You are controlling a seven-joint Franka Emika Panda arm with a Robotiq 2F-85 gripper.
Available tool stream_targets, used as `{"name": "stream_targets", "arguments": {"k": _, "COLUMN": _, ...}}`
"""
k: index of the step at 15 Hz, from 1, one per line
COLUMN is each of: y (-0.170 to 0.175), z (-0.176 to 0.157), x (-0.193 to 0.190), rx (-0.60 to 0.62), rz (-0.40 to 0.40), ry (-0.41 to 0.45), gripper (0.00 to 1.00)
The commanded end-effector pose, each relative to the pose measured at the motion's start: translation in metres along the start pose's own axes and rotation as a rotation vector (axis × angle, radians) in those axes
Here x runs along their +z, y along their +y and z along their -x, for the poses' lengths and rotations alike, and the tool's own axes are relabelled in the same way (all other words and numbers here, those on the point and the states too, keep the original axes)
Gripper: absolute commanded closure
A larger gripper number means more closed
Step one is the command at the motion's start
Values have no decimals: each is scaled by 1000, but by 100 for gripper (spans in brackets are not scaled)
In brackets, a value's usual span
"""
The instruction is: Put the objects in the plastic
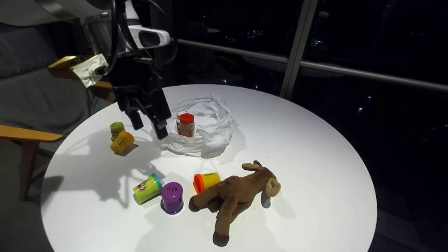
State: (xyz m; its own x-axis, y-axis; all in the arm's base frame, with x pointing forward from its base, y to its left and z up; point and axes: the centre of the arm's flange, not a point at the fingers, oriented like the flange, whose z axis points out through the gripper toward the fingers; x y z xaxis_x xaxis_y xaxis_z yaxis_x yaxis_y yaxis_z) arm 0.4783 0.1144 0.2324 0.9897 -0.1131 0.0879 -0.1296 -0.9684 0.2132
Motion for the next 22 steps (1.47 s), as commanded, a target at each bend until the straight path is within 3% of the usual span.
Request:
{"name": "stream_targets", "arguments": {"k": 1, "y": 53, "z": 39, "x": 30, "rx": 101, "rz": -67, "ry": -100, "gripper": 0}}
{"name": "stream_targets", "arguments": {"k": 3, "y": 63, "z": 50, "x": 54, "rx": 102, "rz": -117, "ry": -152, "gripper": 0}}
{"name": "stream_targets", "arguments": {"k": 6, "y": 67, "z": 54, "x": 75, "rx": 99, "rz": -157, "ry": -152, "gripper": 0}}
{"name": "stream_targets", "arguments": {"k": 10, "y": 65, "z": 51, "x": 94, "rx": 76, "rz": -149, "ry": -85, "gripper": 0}}
{"name": "stream_targets", "arguments": {"k": 22, "y": 83, "z": 40, "x": 126, "rx": 196, "rz": -161, "ry": 23, "gripper": 0}}
